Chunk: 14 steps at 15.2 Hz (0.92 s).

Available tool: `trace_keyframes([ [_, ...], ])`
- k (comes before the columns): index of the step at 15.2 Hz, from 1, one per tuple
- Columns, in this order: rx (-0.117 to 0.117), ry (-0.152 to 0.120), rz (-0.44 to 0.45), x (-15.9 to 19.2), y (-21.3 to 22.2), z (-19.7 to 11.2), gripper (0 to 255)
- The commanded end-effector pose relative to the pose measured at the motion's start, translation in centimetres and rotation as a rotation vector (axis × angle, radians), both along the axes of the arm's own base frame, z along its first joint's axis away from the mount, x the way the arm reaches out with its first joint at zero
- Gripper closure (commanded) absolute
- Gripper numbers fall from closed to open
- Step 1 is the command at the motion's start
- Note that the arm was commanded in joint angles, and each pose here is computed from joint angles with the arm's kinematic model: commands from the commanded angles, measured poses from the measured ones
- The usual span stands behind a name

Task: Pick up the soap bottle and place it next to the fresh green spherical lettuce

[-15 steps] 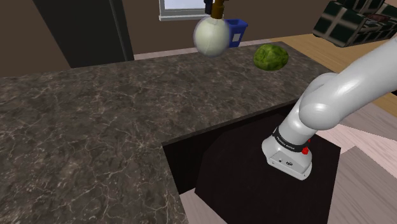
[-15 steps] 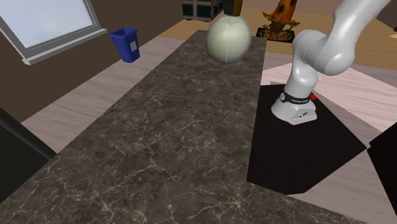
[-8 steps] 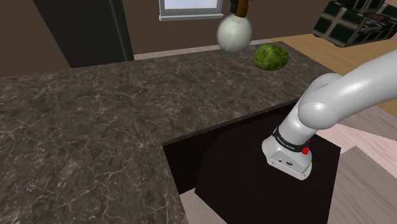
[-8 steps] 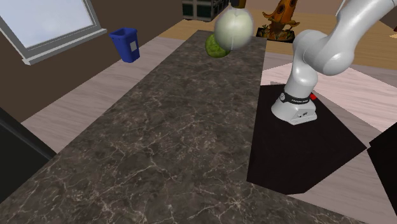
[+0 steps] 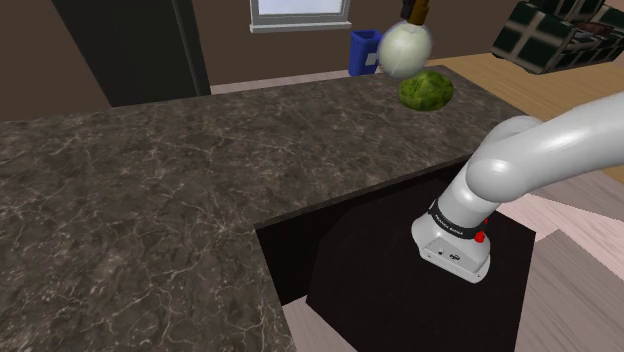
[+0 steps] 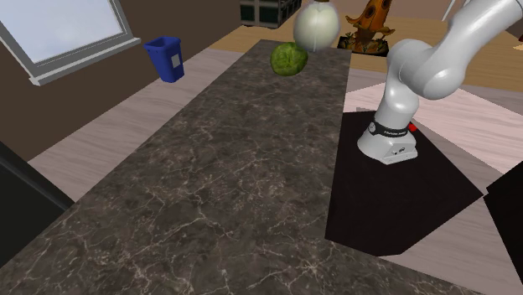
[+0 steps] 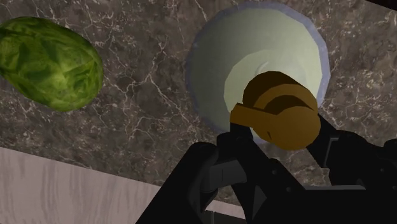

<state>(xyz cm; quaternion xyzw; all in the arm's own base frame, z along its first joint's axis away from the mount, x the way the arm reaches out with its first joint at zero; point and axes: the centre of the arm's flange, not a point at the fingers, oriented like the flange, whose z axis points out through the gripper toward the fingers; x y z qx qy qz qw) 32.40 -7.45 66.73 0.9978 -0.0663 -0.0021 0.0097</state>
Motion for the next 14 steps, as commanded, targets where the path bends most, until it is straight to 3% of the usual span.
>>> trace_keyframes([
  [1, 0.0, 0.0, 0.001, -1.2, -2.6, -0.1, 255],
  [14, 0.0, 0.0, 0.001, -8.6, -18.1, 0.0, 255],
])
